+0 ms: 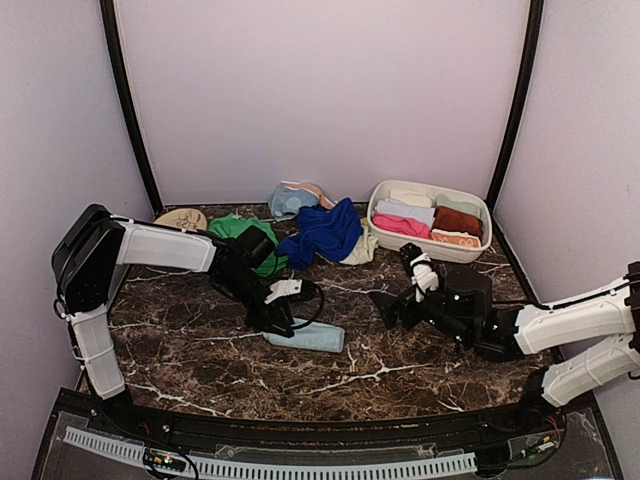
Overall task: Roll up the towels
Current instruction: Roll the towel at the center of the board.
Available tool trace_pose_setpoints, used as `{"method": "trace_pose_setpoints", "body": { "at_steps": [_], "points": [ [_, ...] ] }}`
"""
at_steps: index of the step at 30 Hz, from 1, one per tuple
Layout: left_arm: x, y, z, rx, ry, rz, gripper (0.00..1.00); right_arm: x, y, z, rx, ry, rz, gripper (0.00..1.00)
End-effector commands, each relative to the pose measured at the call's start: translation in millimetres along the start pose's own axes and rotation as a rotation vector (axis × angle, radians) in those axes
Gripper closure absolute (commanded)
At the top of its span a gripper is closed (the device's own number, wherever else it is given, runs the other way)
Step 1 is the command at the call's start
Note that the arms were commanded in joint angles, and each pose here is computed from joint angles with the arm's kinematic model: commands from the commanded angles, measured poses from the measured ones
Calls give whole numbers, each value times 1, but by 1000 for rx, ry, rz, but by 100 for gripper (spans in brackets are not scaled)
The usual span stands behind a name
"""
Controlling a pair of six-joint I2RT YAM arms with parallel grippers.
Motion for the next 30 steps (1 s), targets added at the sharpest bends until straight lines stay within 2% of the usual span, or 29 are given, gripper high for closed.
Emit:
{"method": "trace_pose_setpoints", "body": {
  "at_steps": [1,3,6,11,13,18,24,30],
  "points": [
    [-40,-7,-23,-105,202,173,72,-11,55,3,104,20,478,0],
    [-38,-6,-23,-120,197,185,72,-16,83,5,183,33,646,0],
    [-34,-3,-22,-147,186,217,71,-23,120,2,255,36,850,9],
    [-34,1,-22,-184,189,260,71,-26,157,-27,291,39,1011,20],
    [-35,1,-22,-198,193,270,71,-32,167,-39,298,40,1071,21],
    [-38,-2,-24,-242,191,289,70,-51,172,-68,328,100,1112,24],
    [-40,-3,-26,-283,187,291,69,-68,161,-92,342,193,1138,32],
    [-42,-2,-23,-312,161,284,62,-88,150,-102,418,313,1027,41]
  ]
}}
Point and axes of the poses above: each gripper's point midway between its finger pads, its own z axis back along the fingers, its own y axis along the line the jaws close on, x = y × z, the point moved 9 cm from there along z, back along the fingers, and after that the axes turned 8 degrees about z, right-handed, at the moved point
